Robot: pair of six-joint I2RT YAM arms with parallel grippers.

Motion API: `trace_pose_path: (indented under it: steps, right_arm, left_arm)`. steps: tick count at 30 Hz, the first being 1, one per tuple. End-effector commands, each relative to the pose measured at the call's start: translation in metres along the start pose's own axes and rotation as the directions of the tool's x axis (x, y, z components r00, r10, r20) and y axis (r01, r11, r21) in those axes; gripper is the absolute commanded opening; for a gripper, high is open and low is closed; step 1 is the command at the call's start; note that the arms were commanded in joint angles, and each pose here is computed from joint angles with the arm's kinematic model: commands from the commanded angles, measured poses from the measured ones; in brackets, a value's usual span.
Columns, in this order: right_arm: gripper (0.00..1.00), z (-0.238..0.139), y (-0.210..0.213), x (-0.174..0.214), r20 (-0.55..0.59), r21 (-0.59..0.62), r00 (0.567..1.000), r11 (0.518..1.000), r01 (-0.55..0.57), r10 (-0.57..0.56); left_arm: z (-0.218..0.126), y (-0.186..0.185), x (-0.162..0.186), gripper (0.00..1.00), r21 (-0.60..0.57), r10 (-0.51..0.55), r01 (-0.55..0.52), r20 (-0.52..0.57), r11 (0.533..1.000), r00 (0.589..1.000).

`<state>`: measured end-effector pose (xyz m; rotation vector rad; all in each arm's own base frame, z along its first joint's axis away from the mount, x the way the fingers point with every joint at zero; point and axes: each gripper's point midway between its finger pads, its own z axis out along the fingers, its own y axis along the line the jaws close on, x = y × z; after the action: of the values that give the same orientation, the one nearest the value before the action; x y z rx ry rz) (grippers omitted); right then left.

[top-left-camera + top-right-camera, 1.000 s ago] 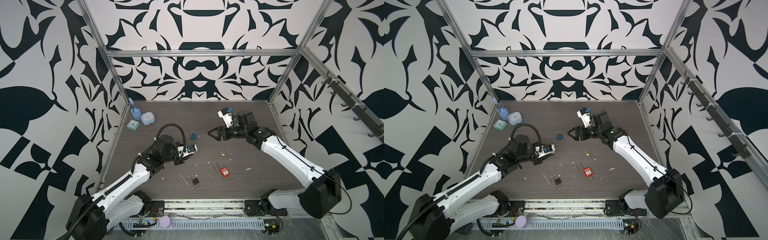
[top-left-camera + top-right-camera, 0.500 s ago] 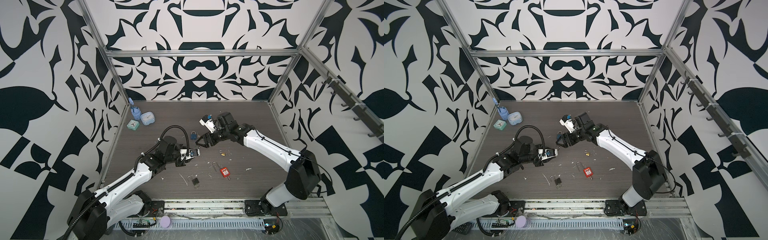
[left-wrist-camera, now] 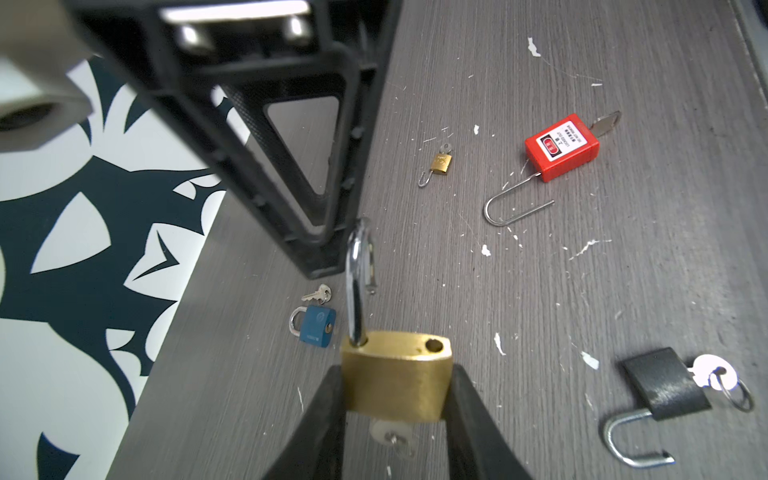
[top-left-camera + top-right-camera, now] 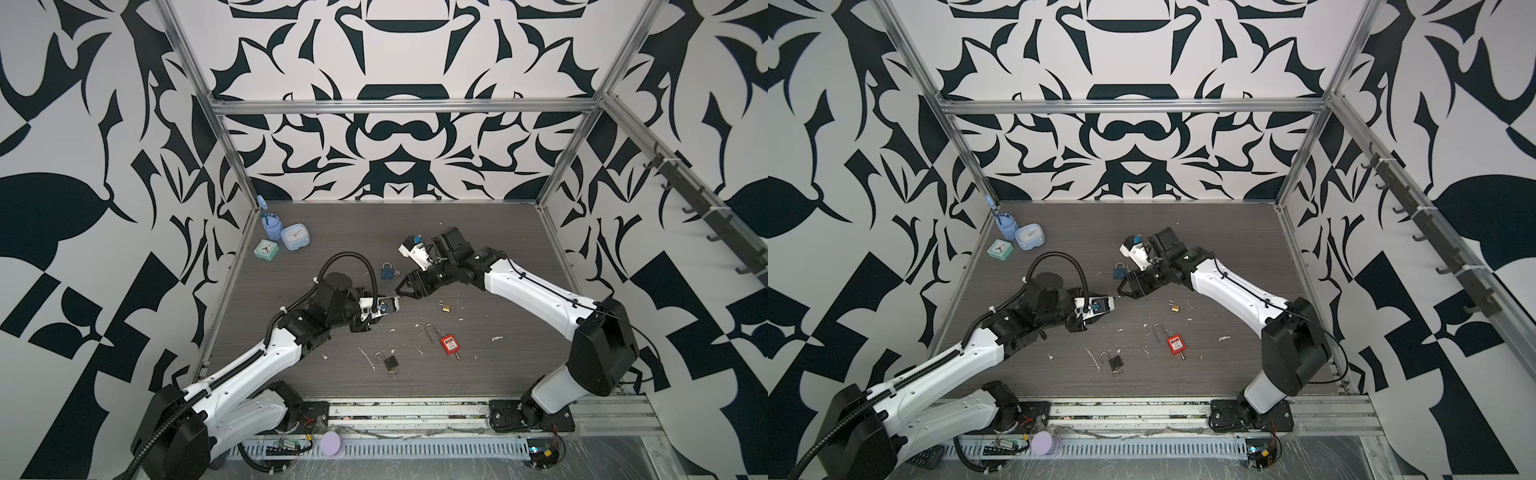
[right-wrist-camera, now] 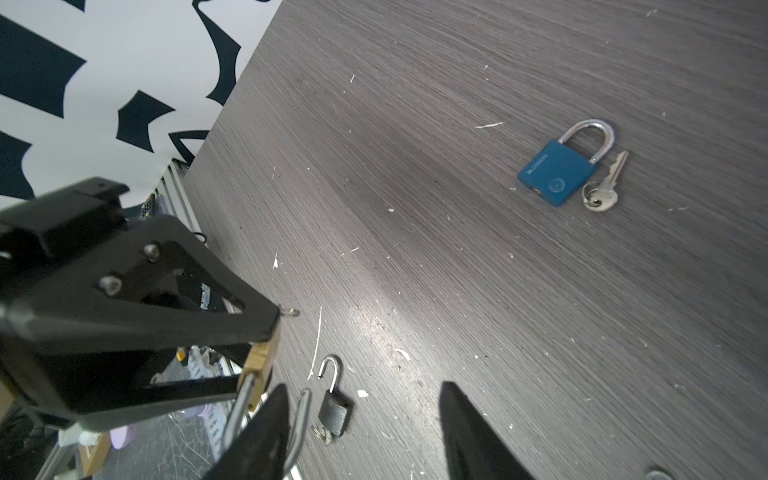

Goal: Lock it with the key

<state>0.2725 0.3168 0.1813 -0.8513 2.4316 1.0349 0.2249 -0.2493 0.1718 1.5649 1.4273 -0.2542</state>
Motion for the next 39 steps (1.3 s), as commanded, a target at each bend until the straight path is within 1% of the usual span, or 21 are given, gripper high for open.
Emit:
trace_pose_path:
  steps: [1, 5, 9, 14, 17, 19, 26, 33, 39]
  right_arm:
    - [0.51, -0.012, 0.010, -0.006, 0.010, -0.002, 1.000, 1.000, 0.021, -0.021]
    - [0.51, -0.029, 0.017, -0.016, 0.069, 0.025, 0.996, 0.998, 0.055, -0.057]
    - [0.53, -0.043, 0.029, -0.018, 0.112, 0.005, 0.989, 0.995, 0.095, -0.095]
    - [0.56, -0.044, 0.048, -0.010, 0.127, -0.105, 0.984, 0.984, 0.141, -0.127]
    - [0.56, -0.038, 0.055, -0.008, 0.111, -0.146, 0.985, 0.978, 0.147, -0.131]
    - [0.54, -0.032, 0.056, -0.007, 0.098, -0.152, 0.986, 0.977, 0.148, -0.134]
    - [0.47, -0.022, 0.051, -0.006, 0.055, -0.124, 0.988, 0.981, 0.150, -0.144]
    - [0.32, -0.020, 0.048, -0.001, 0.034, -0.100, 0.989, 0.984, 0.145, -0.142]
    - [0.18, -0.020, 0.046, -0.004, 0.040, -0.083, 0.989, 0.986, 0.146, -0.143]
  left_arm:
    - [-0.006, 0.013, -0.015, 0.00, -0.057, 0.028, -0.026, 0.044, 0.998, 0.999]
    - [-0.006, 0.009, -0.015, 0.00, -0.036, 0.012, -0.010, 0.048, 0.999, 0.999]
    - [-0.004, 0.007, -0.017, 0.00, -0.019, 0.011, -0.010, 0.056, 1.000, 0.998]
    - [-0.003, 0.005, -0.020, 0.00, -0.001, 0.006, -0.006, 0.068, 1.000, 0.998]
    - [-0.004, 0.004, -0.021, 0.00, 0.005, 0.004, -0.005, 0.073, 1.000, 0.997]
    - [-0.004, 0.004, -0.021, 0.00, 0.006, 0.004, -0.005, 0.074, 1.000, 0.997]
    - [-0.005, 0.006, -0.023, 0.00, 0.004, 0.005, -0.005, 0.073, 1.000, 0.997]
    - [-0.003, 0.011, -0.023, 0.00, -0.007, -0.013, 0.014, 0.062, 1.000, 0.998]
    - [-0.003, 0.017, -0.024, 0.00, -0.028, -0.021, 0.023, 0.052, 0.999, 0.998]
